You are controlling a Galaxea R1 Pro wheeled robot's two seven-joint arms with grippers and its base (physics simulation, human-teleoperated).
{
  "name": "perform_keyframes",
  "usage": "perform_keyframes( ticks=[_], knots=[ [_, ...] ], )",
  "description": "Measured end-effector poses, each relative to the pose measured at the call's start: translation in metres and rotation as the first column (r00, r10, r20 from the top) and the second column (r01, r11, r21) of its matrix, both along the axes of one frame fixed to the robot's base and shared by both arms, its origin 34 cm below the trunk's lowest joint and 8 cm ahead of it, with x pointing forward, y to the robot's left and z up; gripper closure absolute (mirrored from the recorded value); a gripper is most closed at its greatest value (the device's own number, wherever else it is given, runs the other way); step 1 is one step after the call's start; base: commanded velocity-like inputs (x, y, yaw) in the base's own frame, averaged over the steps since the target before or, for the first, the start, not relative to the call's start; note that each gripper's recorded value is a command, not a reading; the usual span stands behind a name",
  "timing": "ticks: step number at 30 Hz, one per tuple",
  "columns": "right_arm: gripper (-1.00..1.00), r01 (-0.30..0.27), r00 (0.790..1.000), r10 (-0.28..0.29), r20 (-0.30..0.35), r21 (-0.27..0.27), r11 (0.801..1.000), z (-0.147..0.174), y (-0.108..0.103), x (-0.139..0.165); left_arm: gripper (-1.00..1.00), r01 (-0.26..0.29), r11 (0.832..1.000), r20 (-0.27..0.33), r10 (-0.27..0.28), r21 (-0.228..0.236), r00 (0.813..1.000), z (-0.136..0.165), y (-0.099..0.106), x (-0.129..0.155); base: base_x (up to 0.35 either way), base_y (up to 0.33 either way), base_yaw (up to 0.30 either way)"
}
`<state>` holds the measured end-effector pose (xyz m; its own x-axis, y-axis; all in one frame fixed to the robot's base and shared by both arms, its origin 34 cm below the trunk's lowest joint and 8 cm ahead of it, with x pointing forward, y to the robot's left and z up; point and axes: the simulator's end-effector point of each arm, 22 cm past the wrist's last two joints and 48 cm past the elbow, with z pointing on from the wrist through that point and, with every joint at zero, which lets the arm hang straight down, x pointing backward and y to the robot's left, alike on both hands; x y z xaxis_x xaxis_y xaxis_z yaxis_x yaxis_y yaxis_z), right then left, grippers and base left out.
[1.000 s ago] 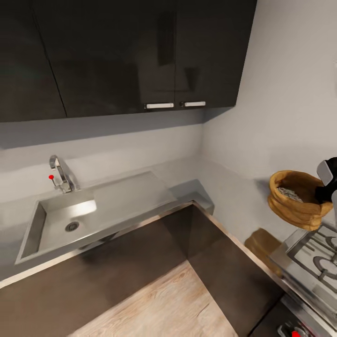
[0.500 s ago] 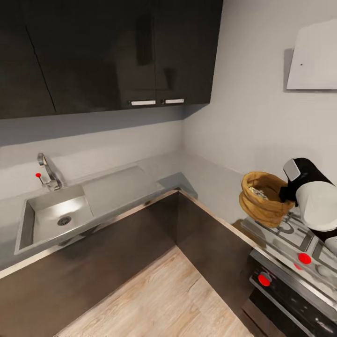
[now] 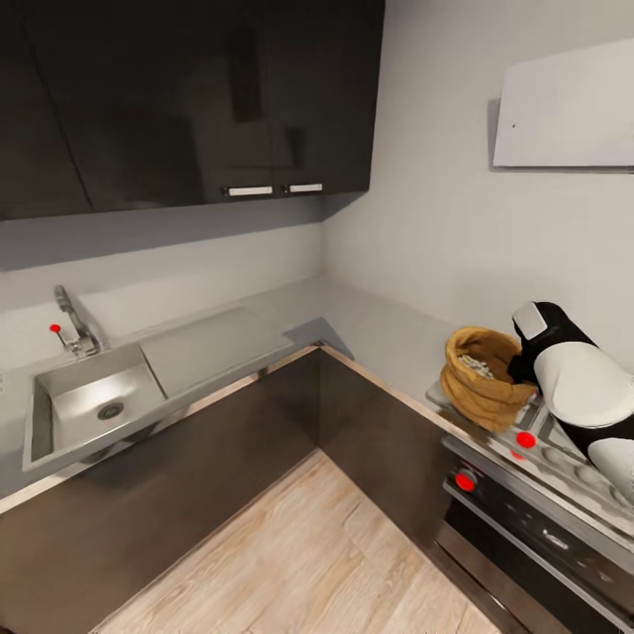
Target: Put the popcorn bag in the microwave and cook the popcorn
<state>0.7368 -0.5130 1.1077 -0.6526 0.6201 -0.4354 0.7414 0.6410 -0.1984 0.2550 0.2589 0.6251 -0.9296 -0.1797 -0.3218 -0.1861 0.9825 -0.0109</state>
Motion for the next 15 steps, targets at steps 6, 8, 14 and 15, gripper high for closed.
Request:
perform_keyframes(
  ticks=[6,8,14,15],
  knots=[
    [1.0,-0.008,1.0,0.008,-0.004,-0.009,1.0,0.0,0.005,0.002,-1.0,-0.001,1.0,-0.001,0.001,-0.014,1.0,0.0,-0.011,0.0,-0.341,0.0,-0.01],
    [1.0,-0.005,1.0,0.005,-0.004,-0.011,1.0,0.0,0.004,0.002,-1.0,-0.001,1.0,-0.002,0.001,-0.016,1.0,0.0,-0.012,0.0,-0.344,0.0,-0.144],
    [1.0,0.002,1.0,-0.002,-0.004,-0.014,1.0,-0.002,0.003,0.003,-1.0,-0.002,1.0,-0.008,0.002,-0.017,1.0,-0.001,-0.013,-0.003,-0.344,0.0,-0.214],
    [1.0,0.006,1.0,-0.006,0.001,-0.015,1.0,-0.003,0.004,0.004,-1.0,-0.002,1.0,-0.009,0.002,-0.017,1.0,-0.001,-0.013,-0.003,-0.344,0.0,-0.186]
  ],
)
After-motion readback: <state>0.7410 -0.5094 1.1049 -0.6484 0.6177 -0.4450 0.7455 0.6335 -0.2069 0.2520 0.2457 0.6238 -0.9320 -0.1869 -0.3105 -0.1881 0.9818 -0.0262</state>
